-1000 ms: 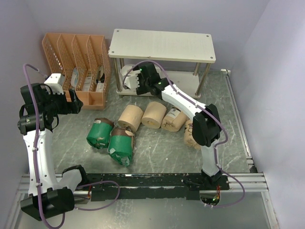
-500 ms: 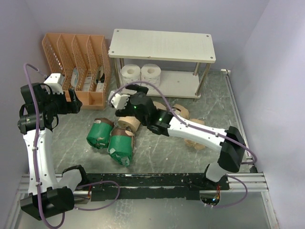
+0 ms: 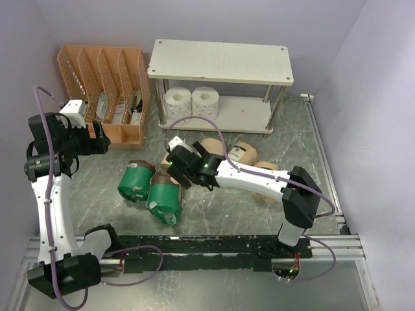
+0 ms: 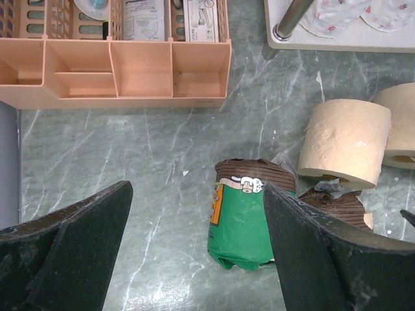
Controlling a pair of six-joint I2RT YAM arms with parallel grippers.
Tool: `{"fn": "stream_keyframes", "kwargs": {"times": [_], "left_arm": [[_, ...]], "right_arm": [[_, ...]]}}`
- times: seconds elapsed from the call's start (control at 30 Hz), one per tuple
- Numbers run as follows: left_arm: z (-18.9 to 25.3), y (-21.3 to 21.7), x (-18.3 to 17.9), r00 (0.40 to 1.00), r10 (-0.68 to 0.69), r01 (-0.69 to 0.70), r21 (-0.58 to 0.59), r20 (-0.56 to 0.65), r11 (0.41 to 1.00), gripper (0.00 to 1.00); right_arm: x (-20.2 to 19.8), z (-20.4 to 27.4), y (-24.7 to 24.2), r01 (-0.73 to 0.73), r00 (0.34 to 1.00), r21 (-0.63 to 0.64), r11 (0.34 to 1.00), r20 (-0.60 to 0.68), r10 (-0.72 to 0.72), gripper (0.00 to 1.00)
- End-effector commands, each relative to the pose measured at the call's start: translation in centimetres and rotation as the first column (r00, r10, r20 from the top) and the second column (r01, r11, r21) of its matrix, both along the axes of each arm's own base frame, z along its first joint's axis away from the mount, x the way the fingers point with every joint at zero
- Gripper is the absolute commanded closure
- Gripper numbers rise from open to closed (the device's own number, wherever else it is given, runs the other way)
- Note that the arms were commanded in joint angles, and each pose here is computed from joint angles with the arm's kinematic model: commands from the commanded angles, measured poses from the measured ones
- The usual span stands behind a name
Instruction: Place and organize the paper towels onto the shelf
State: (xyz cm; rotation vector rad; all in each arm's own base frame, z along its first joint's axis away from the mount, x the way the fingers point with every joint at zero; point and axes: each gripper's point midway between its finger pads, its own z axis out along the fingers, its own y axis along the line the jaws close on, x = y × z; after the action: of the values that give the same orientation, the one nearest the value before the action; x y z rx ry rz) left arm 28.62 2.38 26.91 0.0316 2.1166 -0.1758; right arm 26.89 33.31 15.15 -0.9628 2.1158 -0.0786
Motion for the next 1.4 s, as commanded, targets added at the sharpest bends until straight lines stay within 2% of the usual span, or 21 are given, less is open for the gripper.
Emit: {"fn": "stream_keyframes", "kwargs": {"times": [0.0,0.07,0.17,0.27,0.37,0.4,0.5,0.57,0.73,0.93,1.03,1.2,1.23,1.37], "left_arm": [[0.2,0.5,-0.5,1.0,0.022,-0.023,0.023,0.018,0.999,0.06],[0.2,0.5,-0.5,1.0,0.022,-0.022,0.022,0.018,1.0,0.06],[0.4,0.4,-0.5,1.0,0.015,-0.015,0.019,0.024,1.0,0.06],[0.2,0.3,-0.5,1.0,0.013,-0.013,0.016,0.022,1.0,0.06],[-0.1,0.4,-0.6,1.0,0.018,-0.019,0.021,0.02,1.0,0.07],[-0.1,0.5,-0.6,1.0,0.021,-0.021,0.023,0.022,1.0,0.06],[-0.1,0.5,-0.7,0.999,0.023,-0.024,0.027,0.024,0.999,0.06],[-0.3,0.6,-0.6,0.999,0.024,-0.025,0.028,0.025,0.999,0.06],[-0.3,0.6,-0.4,0.999,0.025,-0.025,0.026,0.022,0.999,0.07],[-0.5,0.5,-0.4,1.0,0.022,-0.022,0.024,0.021,0.999,0.06],[-0.4,0.5,-0.3,1.0,0.02,-0.021,0.024,0.024,1.0,0.06],[-0.3,0.5,-0.1,1.0,0.015,-0.016,0.018,0.021,1.0,0.07],[-0.3,0.5,-0.1,1.0,0.014,-0.015,0.016,0.018,1.0,0.06],[-0.5,0.4,0.0,1.0,0.011,-0.011,0.012,0.01,1.0,0.06]], "right_arm": [[-1.4,0.5,-2.0,0.114,0.993,0.134,0.984,-0.034,-0.11,0.0],[-1.4,-0.5,-2.9,0.127,0.992,0.11,0.986,-0.016,-0.126,0.0],[-0.6,-0.9,-4.9,0.231,0.972,0.031,0.973,0.031,-0.232,0.0],[-0.7,-1.7,-5.4,0.196,0.98,-0.055,0.979,0.043,-0.194,0.0],[-0.2,-2.4,-5.2,0.176,0.983,-0.045,0.983,0.067,-0.173,0.0],[0.1,-2.5,-5.2,0.178,0.982,-0.044,0.983,0.073,-0.175,0.02],[1.5,-3.0,-5.3,0.195,0.979,-0.043,0.98,0.075,-0.191,0.25],[2.9,-3.0,-5.0,0.191,0.979,-0.018,0.981,0.075,-0.189,0.33],[6.4,-3.0,-5.8,0.225,0.971,0.003,0.974,0.086,-0.224,0.34],[8.6,-3.9,-5.6,0.215,0.974,-0.02,0.976,0.077,-0.213,0.34],[9.0,-4.7,-5.0,0.2,0.979,-0.018,0.98,0.056,-0.198,0.49],[8.6,-5.7,-4.7,0.202,0.979,-0.019,0.979,0.015,-0.202,0.97],[8.5,-5.4,-4.8,0.21,0.978,-0.005,0.978,0.015,-0.209,1.0],[7.5,-3.6,-5.2,0.231,0.972,0.111,0.967,0.017,-0.234,1.0]]}}
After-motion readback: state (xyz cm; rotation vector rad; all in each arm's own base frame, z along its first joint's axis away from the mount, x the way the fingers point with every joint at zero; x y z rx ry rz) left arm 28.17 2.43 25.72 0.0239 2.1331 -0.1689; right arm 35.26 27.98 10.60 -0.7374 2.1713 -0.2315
